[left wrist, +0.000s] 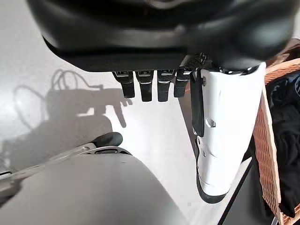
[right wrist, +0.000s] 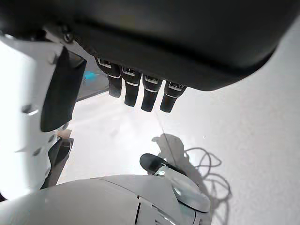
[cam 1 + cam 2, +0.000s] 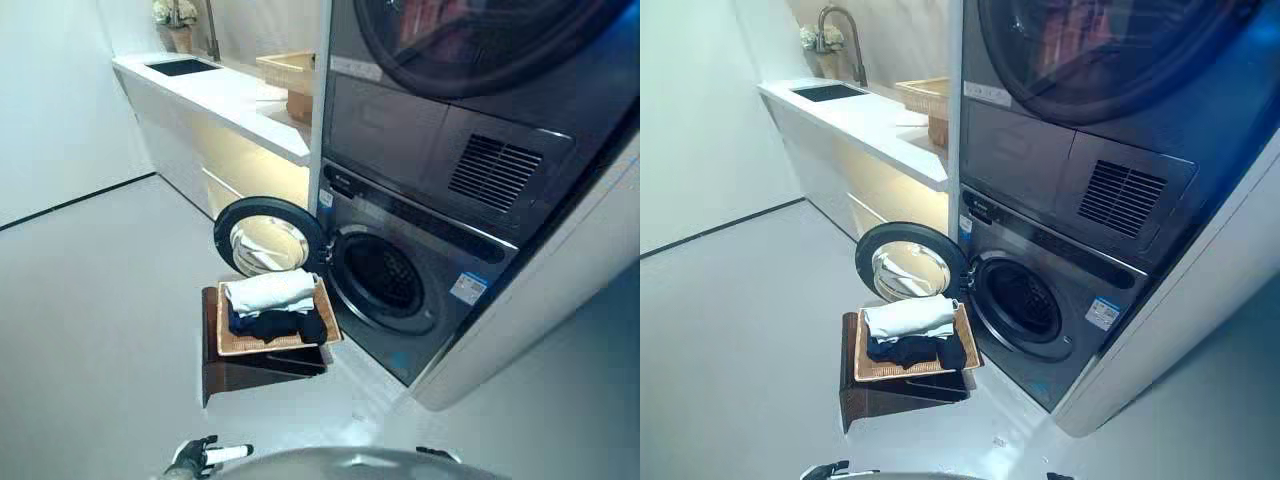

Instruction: Pick up the clothes and place them into the washing machine

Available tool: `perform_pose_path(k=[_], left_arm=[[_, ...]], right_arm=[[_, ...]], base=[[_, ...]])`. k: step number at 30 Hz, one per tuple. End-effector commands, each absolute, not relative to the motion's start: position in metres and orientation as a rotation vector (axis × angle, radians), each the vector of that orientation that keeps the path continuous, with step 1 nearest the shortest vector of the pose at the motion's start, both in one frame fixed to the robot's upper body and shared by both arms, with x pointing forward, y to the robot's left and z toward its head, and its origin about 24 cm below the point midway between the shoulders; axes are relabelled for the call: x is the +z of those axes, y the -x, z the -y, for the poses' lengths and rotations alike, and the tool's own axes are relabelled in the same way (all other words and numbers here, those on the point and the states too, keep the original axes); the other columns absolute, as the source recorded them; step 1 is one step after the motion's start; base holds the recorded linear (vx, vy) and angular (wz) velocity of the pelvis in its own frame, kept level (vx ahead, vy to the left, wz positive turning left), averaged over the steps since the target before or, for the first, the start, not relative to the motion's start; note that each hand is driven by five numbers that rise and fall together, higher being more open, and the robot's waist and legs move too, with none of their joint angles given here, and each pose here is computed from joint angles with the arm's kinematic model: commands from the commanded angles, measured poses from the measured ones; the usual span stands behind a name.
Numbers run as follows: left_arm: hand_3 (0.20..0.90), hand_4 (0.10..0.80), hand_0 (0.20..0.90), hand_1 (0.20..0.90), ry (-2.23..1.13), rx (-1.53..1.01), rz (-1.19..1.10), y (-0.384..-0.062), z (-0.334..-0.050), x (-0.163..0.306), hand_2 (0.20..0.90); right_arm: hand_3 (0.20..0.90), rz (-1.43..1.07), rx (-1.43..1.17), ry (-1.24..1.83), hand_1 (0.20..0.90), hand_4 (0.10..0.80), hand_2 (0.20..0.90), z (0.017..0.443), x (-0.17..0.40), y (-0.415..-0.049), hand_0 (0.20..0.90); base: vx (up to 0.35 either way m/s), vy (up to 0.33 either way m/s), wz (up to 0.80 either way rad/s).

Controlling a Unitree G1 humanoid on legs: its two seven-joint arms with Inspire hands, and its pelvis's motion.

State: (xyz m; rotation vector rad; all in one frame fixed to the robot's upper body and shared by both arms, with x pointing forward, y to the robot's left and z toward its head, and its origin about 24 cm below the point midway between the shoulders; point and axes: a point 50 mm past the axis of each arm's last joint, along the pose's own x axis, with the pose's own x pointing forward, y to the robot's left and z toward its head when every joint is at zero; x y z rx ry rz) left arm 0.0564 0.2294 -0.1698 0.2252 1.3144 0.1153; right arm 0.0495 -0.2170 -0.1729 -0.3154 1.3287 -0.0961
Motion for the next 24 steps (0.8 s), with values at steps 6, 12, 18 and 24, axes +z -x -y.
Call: perform_pose_path(k=[6,12,18,24], left_arm=[[0.9,0.8,0.9,0.9,-0.224,0.051,-1.237,-0.092,-0.208,-0.168,0.9],[0.9,0.8,0.9,0.9,-0.231,0.064,-1.237,-0.092,-0.211,-0.167,0.9],[0.9,0.8,0.9,0.9,-0.226,0.126,-1.22,-0.096,-0.216,-0.166,0.9],[0.9,0.8,0.9,0.9,-0.229,0.124,-1.24,-0.092,-0.217,-0.166,0.9]], right_arm=[[0.9,-1.254,-0.016,0.469,0.9,0.8,0.9,0.234,-0.165,-0.082,0.9],[0.9,-1.277,-0.033,0.455,0.9,0.8,0.9,0.235,-0.165,-0.076,0.9],[0.9,-1.303,-0.114,0.4,0.9,0.8,0.9,0.238,-0.166,-0.068,0.9],[0.9,-1.296,-0.126,0.382,0.9,0.8,0.9,0.237,-0.166,-0.067,0.9]], base=[[0.0,0.0,0.0],[0.0,0.0,0.0],[-0.005,-0.004,0.05],[-0.007,-0.002,0.1]])
